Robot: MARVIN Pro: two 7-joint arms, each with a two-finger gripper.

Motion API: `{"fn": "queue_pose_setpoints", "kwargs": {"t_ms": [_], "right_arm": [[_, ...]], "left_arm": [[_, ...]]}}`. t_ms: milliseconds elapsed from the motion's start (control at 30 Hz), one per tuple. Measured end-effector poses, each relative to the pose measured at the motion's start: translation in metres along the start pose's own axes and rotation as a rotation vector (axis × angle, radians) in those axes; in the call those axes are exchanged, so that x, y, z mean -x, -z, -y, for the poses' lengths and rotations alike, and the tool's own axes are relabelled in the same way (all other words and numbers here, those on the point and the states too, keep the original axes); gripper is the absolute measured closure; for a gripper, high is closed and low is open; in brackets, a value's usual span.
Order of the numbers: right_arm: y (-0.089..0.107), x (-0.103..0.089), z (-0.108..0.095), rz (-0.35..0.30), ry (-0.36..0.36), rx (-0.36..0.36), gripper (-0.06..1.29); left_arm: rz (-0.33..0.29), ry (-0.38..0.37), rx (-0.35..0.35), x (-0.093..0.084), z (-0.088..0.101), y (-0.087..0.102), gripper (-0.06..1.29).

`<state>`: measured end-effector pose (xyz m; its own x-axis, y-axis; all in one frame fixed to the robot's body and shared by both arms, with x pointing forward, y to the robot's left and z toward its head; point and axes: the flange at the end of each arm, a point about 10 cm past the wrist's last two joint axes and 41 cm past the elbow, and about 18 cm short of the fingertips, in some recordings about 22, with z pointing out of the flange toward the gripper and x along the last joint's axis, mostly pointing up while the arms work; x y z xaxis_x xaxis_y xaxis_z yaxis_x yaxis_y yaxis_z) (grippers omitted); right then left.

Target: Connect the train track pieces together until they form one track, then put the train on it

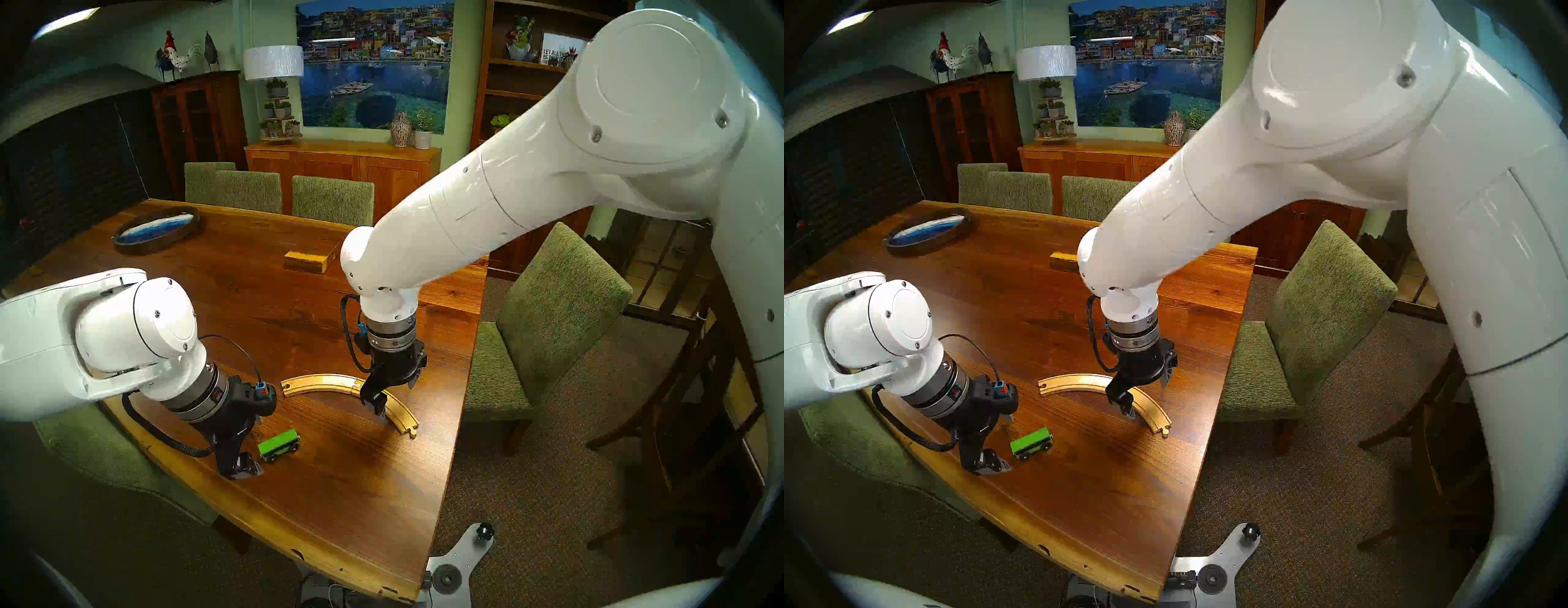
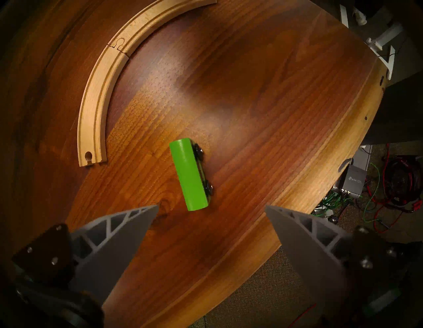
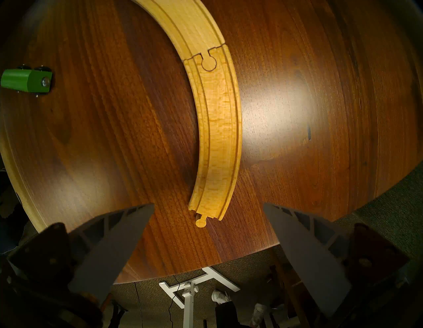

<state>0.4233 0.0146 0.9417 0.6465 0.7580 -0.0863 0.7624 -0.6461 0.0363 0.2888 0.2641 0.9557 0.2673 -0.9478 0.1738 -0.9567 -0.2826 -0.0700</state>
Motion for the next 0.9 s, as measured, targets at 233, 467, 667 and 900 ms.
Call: {"fn": "queue_pose_setpoints", "kwargs": {"t_ms": [233,467,667,900], "right_arm": [[0.000,0.000,0.000,0.000,0.000,-0.002,0.01],[0.000,0.000,0.000,0.000,0.000,-0.003,0.01],[0.000,0.000,0.000,0.001,0.000,-0.003,0.01],[0.000,0.000,0.000,0.001,0.000,-0.003,0.01]], "left_arm": [[0.000,0.001,0.033,0.004,0.004,-0.006,0.00],[0.025,-0.022,0.048,0.004,0.015,-0.017,0.00],[0.047,-0.030,0.057,0.001,0.029,-0.027,0.00],[0.051,-0.043,0.074,-0.009,0.038,-0.034,0.00]]}}
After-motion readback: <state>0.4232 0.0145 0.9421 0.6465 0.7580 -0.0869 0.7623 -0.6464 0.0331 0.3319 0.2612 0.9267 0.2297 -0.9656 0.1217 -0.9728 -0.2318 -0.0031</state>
